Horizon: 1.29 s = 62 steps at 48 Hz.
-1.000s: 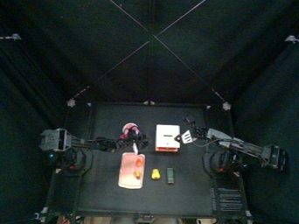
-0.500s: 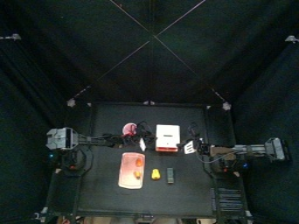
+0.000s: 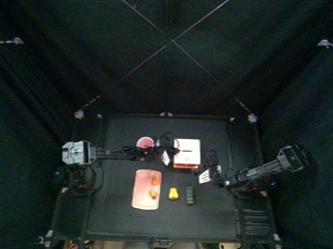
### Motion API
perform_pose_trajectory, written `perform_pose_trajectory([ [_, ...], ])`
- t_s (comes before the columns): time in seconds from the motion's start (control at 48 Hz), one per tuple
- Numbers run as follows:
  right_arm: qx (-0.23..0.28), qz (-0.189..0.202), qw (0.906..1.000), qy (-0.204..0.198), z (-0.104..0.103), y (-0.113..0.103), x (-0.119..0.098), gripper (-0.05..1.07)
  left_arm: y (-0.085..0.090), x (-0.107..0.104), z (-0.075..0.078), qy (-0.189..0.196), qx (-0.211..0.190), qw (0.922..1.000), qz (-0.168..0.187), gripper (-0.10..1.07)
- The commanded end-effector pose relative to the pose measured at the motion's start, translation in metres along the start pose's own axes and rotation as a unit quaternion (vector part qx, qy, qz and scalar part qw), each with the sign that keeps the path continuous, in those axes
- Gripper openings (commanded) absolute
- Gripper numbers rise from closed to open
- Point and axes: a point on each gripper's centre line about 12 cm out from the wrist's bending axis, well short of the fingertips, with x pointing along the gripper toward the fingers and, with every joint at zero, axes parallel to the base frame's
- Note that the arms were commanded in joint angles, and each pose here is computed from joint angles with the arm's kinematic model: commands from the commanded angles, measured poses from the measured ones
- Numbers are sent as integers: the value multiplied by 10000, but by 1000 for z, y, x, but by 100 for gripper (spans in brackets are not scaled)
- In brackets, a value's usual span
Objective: Grab drawer handle
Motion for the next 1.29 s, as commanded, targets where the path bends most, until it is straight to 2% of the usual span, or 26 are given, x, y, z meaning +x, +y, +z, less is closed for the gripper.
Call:
perform_pose_trajectory([
  [0.0,6,-38,10000,-61,-2,6,3,94,0,6,16,-135,-55,9999,-6,28],
  [0.375,-227,-378,9990,-6,-16,14,24,94,23,27,-15,619,-138,9977,229,27],
  [0.625,-140,-438,9989,87,-18,21,34,93,24,26,-15,677,-147,9973,236,27],
  [1.042,-4,-968,9953,48,-14,33,72,93,24,27,-16,692,-146,9972,240,27],
  [1.271,54,-1094,9940,28,-15,39,85,93,25,27,-18,714,-145,9970,244,27],
])
